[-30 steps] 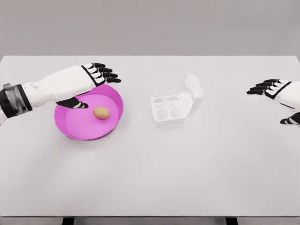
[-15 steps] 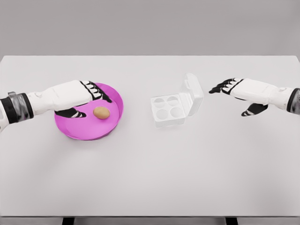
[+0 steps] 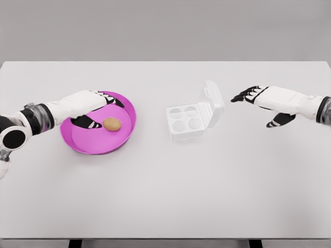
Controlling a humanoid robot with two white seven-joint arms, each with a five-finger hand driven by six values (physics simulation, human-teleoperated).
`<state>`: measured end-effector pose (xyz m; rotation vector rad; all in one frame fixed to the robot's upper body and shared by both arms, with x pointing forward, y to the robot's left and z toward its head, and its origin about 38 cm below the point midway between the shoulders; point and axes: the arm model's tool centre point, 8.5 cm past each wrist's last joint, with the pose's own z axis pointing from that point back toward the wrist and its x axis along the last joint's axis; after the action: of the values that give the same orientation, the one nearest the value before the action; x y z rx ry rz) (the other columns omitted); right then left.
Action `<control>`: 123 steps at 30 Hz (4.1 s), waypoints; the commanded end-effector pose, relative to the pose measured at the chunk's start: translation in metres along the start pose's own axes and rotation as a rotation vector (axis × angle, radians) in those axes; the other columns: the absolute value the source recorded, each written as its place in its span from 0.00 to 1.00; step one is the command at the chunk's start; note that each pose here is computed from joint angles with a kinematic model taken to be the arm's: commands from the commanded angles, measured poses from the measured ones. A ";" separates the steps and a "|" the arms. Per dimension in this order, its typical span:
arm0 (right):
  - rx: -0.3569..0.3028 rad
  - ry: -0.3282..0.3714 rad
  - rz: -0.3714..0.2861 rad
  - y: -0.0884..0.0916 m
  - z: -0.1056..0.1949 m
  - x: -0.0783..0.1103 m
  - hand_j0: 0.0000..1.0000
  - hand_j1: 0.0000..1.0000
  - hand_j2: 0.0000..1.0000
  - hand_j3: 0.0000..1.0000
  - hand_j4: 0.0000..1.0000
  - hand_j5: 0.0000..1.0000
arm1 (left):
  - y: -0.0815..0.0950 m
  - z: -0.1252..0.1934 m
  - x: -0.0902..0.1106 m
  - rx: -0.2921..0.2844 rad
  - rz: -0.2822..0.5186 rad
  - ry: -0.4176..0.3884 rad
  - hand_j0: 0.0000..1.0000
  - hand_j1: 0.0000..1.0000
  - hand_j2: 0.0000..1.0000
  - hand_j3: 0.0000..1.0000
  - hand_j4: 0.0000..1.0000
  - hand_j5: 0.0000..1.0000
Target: Pack egg into the box and close the box lid
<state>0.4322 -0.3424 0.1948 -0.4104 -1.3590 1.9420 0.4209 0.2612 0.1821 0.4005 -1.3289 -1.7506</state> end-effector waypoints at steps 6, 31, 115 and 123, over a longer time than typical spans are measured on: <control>0.003 0.036 -0.054 0.007 -0.020 -0.015 1.00 1.00 1.00 1.00 1.00 1.00 | -0.012 -0.009 0.007 -0.032 0.080 0.024 0.82 0.82 0.82 0.82 0.82 0.82; 0.017 0.053 -0.065 0.012 -0.017 -0.021 1.00 1.00 1.00 1.00 1.00 1.00 | -0.027 -0.017 0.007 -0.082 0.083 0.073 0.80 0.80 0.80 0.80 0.80 0.80; 0.013 0.045 -0.061 0.011 -0.019 -0.018 1.00 1.00 1.00 1.00 1.00 1.00 | 0.013 -0.042 0.056 0.050 0.130 -0.052 0.34 0.34 0.34 0.34 0.34 0.34; 0.014 0.047 -0.060 0.011 -0.018 -0.019 1.00 1.00 1.00 1.00 1.00 1.00 | 0.014 -0.054 0.074 0.067 0.157 -0.099 0.34 0.34 0.34 0.34 0.34 0.34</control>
<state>0.4521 -0.3446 0.1742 -0.4022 -1.3098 1.8870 0.4235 0.1750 0.1920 0.2588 -1.4368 -1.6238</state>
